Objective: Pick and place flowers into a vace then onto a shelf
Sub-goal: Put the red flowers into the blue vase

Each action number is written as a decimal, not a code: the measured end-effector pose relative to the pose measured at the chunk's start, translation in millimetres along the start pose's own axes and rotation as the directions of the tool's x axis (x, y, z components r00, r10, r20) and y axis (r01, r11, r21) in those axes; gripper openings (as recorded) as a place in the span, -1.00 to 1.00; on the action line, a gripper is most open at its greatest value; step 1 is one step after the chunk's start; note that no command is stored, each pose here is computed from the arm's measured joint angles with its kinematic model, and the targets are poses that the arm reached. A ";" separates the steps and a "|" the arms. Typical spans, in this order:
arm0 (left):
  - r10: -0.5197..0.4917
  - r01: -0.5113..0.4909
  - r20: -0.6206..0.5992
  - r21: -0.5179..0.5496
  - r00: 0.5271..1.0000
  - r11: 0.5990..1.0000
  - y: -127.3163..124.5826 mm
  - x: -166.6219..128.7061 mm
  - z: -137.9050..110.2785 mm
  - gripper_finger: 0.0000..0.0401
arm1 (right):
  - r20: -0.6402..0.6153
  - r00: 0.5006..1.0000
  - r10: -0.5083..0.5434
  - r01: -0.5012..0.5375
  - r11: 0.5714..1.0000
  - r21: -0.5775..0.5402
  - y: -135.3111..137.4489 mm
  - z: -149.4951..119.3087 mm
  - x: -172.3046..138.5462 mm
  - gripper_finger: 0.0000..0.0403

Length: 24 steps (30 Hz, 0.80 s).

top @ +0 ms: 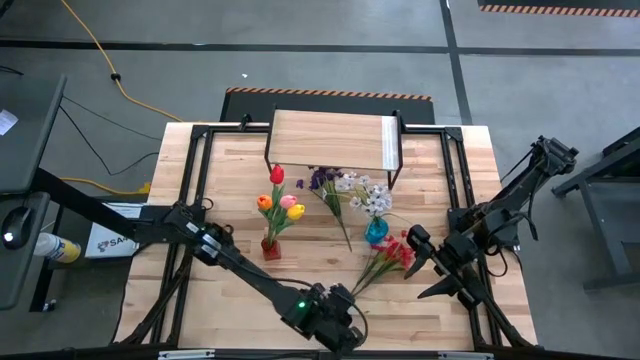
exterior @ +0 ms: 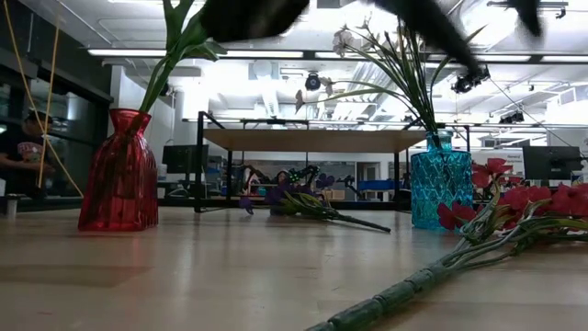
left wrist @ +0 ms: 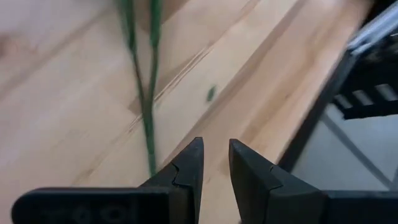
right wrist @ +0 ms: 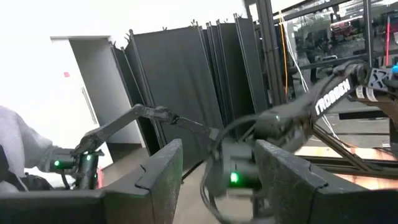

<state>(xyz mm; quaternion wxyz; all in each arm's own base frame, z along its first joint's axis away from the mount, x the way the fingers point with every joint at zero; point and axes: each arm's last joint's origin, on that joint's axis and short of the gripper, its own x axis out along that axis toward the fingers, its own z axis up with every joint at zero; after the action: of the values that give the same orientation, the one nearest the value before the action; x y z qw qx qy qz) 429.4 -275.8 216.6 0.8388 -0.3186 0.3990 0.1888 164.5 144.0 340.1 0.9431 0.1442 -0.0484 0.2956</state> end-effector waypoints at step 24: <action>0.103 -0.109 -0.147 -0.029 0.984 0.994 26.9 60.5 8.9 -0.45 | -0.056 0.998 -0.023 0.023 1.000 0.002 -1.6 -5.6 -0.2 -0.04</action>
<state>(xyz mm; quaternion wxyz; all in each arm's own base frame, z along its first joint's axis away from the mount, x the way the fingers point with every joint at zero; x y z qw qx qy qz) 455.9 -246.4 162.8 0.7903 -0.3254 0.4717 0.2168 165.3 144.3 334.3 0.9473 0.1377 -0.0198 0.2886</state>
